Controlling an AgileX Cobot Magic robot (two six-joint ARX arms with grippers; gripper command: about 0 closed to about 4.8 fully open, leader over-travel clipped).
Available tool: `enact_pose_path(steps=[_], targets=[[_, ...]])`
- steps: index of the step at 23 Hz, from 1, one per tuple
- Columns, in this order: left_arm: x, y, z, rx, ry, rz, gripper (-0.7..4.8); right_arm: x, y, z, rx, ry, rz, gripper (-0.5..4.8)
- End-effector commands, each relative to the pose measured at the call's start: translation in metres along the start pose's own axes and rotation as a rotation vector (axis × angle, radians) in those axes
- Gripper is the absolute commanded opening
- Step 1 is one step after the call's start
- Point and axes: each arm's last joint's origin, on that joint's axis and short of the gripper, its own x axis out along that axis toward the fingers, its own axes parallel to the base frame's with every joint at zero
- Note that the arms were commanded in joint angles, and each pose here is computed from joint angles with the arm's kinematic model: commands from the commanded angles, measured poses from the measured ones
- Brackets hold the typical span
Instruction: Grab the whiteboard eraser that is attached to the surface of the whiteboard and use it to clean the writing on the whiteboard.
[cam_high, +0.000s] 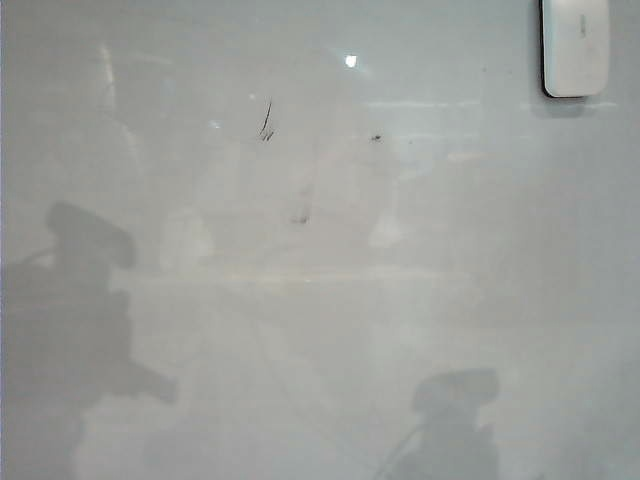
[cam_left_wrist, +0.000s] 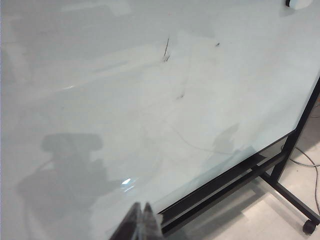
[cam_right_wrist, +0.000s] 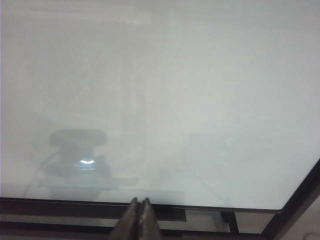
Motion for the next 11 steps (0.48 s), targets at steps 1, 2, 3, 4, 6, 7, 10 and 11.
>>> enact_pose_path(steps=[1, 2, 3, 4, 6, 7, 10, 11], targets=[[-0.001, 0.000, 0.002, 0.009, -0.012, -0.002, -0.02, 0.000, 0.000, 0.001, 0.004, -0.005, -0.004, 0.00], [-0.001, 0.000, 0.002, 0.009, -0.012, -0.001, -0.02, 0.000, 0.000, 0.001, 0.004, -0.005, -0.004, 0.00], [-0.001, 0.000, 0.002, 0.008, -0.012, -0.001, -0.02, 0.000, 0.000, 0.001, 0.004, -0.005, -0.004, 0.00], [-0.001, 0.000, 0.002, 0.008, -0.012, -0.002, -0.02, 0.000, 0.000, 0.001, 0.004, -0.005, -0.004, 0.00], [-0.001, -0.001, 0.002, 0.010, -0.014, -0.001, -0.02, 0.000, 0.000, 0.001, 0.004, -0.005, -0.004, 0.00], [-0.004, -0.002, 0.001, 0.024, -0.027, 0.001, -0.02, 0.000, 0.000, 0.001, 0.004, -0.005, -0.004, 0.00], [-0.007, -0.003, -0.005, 0.146, -0.070, 0.061, -0.02, 0.000, 0.000, 0.001, 0.004, -0.004, -0.004, 0.00], [-0.001, -0.001, -0.012, 0.168, -0.123, 0.078, -0.02, 0.000, 0.000, 0.001, 0.004, -0.005, -0.004, 0.00]])
